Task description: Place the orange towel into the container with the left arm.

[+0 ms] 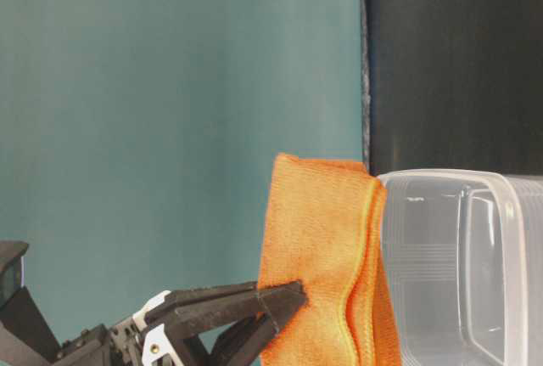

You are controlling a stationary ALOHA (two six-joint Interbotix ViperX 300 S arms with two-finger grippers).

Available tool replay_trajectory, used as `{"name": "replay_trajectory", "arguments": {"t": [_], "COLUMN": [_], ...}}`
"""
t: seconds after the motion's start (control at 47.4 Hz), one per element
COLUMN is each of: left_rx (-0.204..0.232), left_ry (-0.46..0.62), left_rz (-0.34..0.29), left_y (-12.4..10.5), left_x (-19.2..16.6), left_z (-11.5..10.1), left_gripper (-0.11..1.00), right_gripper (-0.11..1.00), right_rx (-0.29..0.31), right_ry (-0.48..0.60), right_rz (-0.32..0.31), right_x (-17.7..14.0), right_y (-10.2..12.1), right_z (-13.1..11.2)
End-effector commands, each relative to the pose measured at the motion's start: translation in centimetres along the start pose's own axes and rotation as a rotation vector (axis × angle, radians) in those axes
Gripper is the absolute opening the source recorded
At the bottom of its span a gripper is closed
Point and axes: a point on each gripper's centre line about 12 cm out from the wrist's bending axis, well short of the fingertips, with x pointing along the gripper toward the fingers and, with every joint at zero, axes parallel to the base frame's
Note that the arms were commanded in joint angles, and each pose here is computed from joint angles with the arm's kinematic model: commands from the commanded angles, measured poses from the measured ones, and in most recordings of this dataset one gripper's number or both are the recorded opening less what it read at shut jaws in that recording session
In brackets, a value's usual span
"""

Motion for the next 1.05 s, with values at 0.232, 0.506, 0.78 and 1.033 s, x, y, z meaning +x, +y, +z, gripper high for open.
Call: {"name": "replay_trajectory", "arguments": {"t": [0.232,0.506,0.78,1.033], "left_rx": [-0.004,-0.017,-0.03,-0.04], "left_ry": [0.008,0.024,-0.03,-0.325], "left_rz": [0.003,0.004,0.007,0.032], "left_y": [0.2,0.2,0.2,0.3], "left_x": [0.7,1.3,1.2,-4.8], "left_z": [-0.1,-0.8,-0.4,2.7], "left_gripper": [0.06,0.1,0.84,0.85], "right_gripper": [0.72,0.72,0.72,0.72], "right_rx": [0.032,0.053,0.054,0.053], "right_ry": [-0.008,-0.01,-0.014,-0.032], "right_rz": [0.0,-0.002,0.001,0.002], "right_x": [0.1,0.1,0.1,-0.1], "right_y": [0.0,0.0,0.0,0.0], "right_z": [0.2,0.2,0.3,0.7]}}
